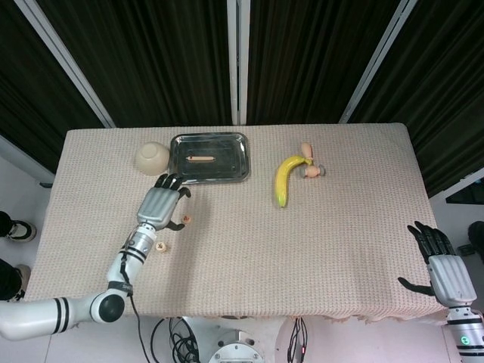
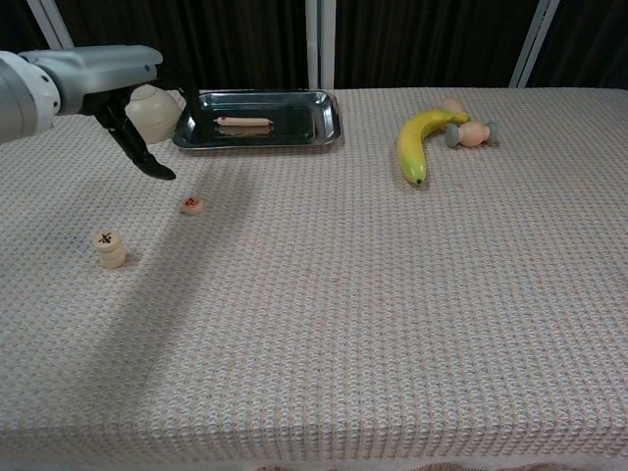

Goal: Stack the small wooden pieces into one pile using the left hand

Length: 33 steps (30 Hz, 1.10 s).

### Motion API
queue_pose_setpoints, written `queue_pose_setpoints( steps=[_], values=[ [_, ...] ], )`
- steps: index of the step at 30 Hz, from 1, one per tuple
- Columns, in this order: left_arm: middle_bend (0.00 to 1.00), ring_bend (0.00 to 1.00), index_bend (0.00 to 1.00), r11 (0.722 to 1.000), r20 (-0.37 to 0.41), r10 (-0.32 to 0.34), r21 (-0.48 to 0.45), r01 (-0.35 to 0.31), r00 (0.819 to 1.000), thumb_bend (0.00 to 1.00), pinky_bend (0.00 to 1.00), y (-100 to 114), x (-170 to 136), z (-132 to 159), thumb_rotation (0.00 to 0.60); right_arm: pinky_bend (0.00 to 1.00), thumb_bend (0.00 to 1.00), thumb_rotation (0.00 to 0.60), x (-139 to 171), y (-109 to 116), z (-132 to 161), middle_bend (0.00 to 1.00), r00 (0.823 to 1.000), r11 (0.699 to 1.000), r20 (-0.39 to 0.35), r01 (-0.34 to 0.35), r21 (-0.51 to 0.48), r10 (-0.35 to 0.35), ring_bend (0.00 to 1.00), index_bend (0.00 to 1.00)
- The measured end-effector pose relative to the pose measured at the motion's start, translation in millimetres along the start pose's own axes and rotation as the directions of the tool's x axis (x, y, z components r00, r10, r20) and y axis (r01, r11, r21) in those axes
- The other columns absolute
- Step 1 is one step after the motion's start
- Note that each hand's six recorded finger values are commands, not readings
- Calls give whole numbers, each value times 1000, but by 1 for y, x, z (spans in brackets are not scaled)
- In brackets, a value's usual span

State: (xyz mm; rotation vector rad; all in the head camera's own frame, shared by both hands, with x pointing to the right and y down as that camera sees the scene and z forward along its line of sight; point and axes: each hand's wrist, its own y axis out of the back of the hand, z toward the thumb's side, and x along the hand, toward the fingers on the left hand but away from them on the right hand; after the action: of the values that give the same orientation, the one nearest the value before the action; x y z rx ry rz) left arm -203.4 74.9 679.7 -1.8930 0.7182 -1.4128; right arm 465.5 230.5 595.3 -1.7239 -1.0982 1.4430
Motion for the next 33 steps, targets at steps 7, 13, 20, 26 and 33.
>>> queue_pose_setpoints(
  steps=[7, 13, 20, 26, 33],
  values=[
    [103, 0, 339, 999, -27, -35, 9, 35, 999, 129, 0, -28, 20, -7, 600, 0, 0, 600, -2, 1, 0, 0, 1000, 1000, -13, -8, -13, 8, 0, 0],
    [106, 0, 354, 998, -23, -65, 13, 65, 998, 134, 0, -46, 26, -8, 600, 0, 0, 600, -2, 0, -2, 0, 1000, 1000, -5, -16, -12, 16, 0, 0],
    [119, 0, 377, 998, -27, -65, 4, 65, 998, 159, 0, -55, 30, -12, 600, 0, 0, 600, -1, -2, -5, 0, 1000, 1000, 7, -28, -7, 28, 0, 0],
    [122, 0, 393, 997, -38, -82, 13, 82, 996, 175, 0, -64, 33, -18, 600, 0, 0, 600, -2, -4, -8, 0, 999, 999, 18, -39, -6, 39, 0, 0],
    [137, 0, 447, 997, -28, -81, 0, 81, 996, 242, 0, -68, 34, -17, 600, 0, 0, 600, -2, -4, -11, 0, 998, 999, 27, -49, -7, 49, 0, 0]
  ],
)
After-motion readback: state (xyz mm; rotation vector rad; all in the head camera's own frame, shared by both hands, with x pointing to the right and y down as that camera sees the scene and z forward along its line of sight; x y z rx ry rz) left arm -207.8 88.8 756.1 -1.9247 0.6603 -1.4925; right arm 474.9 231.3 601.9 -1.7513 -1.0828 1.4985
